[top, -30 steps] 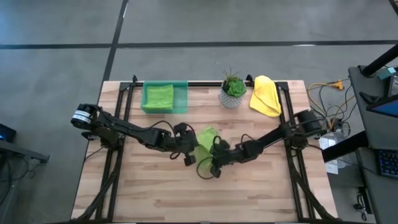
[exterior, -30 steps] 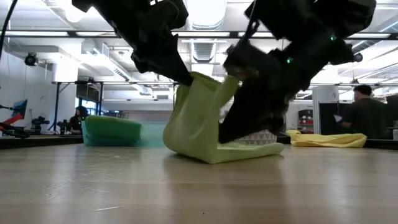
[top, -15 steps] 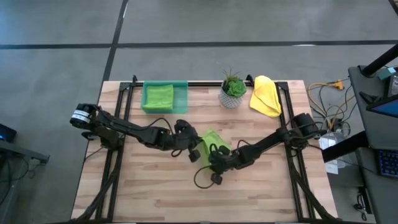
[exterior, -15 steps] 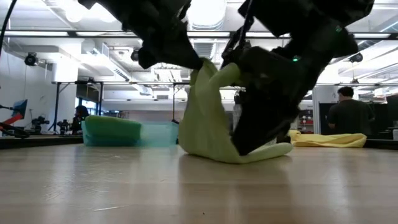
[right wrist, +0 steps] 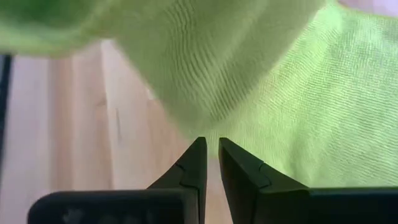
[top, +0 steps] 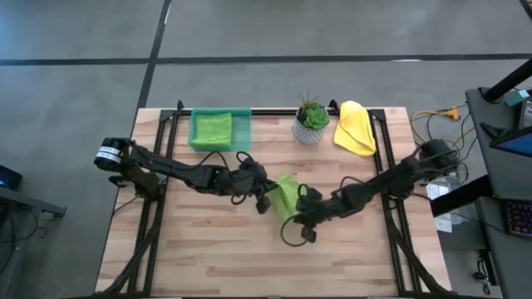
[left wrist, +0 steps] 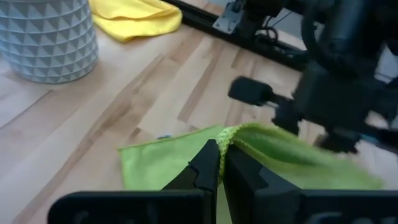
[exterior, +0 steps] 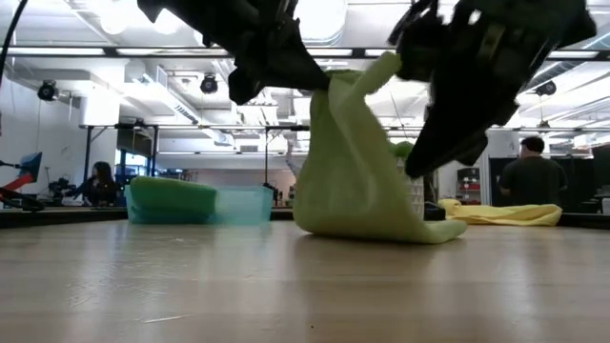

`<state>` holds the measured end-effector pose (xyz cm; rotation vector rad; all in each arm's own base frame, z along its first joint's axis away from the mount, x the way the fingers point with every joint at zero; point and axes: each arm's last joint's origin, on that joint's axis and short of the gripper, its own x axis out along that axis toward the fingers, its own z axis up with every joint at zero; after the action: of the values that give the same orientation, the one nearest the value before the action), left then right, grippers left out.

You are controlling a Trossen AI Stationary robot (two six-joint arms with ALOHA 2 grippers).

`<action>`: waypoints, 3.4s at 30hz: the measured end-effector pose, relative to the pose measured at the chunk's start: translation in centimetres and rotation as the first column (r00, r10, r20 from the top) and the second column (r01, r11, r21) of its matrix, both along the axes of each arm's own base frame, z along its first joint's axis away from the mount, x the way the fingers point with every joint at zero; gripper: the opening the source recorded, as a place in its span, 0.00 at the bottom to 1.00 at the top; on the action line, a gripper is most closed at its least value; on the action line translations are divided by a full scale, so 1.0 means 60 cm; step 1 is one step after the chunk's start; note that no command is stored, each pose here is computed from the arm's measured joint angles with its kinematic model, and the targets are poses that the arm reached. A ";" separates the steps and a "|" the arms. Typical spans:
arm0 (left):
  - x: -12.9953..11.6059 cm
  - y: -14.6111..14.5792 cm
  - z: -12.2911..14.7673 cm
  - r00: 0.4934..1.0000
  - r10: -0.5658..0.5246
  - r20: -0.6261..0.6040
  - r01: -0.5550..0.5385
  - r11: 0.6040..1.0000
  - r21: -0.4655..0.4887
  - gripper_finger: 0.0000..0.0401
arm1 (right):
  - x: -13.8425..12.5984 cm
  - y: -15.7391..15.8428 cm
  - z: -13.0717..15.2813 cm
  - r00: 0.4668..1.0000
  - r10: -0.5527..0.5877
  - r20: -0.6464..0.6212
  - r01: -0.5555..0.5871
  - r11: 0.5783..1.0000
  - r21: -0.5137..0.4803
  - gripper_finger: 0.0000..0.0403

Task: Fold microfiber towels
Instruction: Fold the yellow-green microfiber cloth

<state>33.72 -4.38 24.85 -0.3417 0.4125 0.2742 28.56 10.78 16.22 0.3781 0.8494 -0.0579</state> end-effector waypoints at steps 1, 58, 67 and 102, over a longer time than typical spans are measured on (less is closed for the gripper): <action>0.001 0.000 0.001 1.000 -0.006 0.008 0.006 1.000 -0.005 0.00 | -0.008 -0.003 0.005 1.000 0.000 0.011 -0.001 1.000 0.004 0.10; 0.123 0.169 -0.169 0.983 0.158 -0.090 -0.176 0.956 -0.236 0.00 | -0.135 0.001 0.067 0.957 -0.249 0.152 0.197 0.936 0.292 0.14; 0.116 0.170 -0.209 0.942 0.254 -0.219 -0.327 0.843 -0.427 0.00 | -0.134 0.001 0.067 0.956 -0.248 0.153 0.196 0.936 0.292 0.14; 0.053 -0.125 -0.233 0.689 0.519 -0.507 -0.686 0.238 -0.688 0.00 | -0.120 0.044 -0.001 0.997 -0.048 0.058 0.044 0.997 0.069 0.14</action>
<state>36.92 -11.89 10.88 -1.5298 0.5612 0.9053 21.36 13.44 16.14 0.4607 0.7852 -0.0610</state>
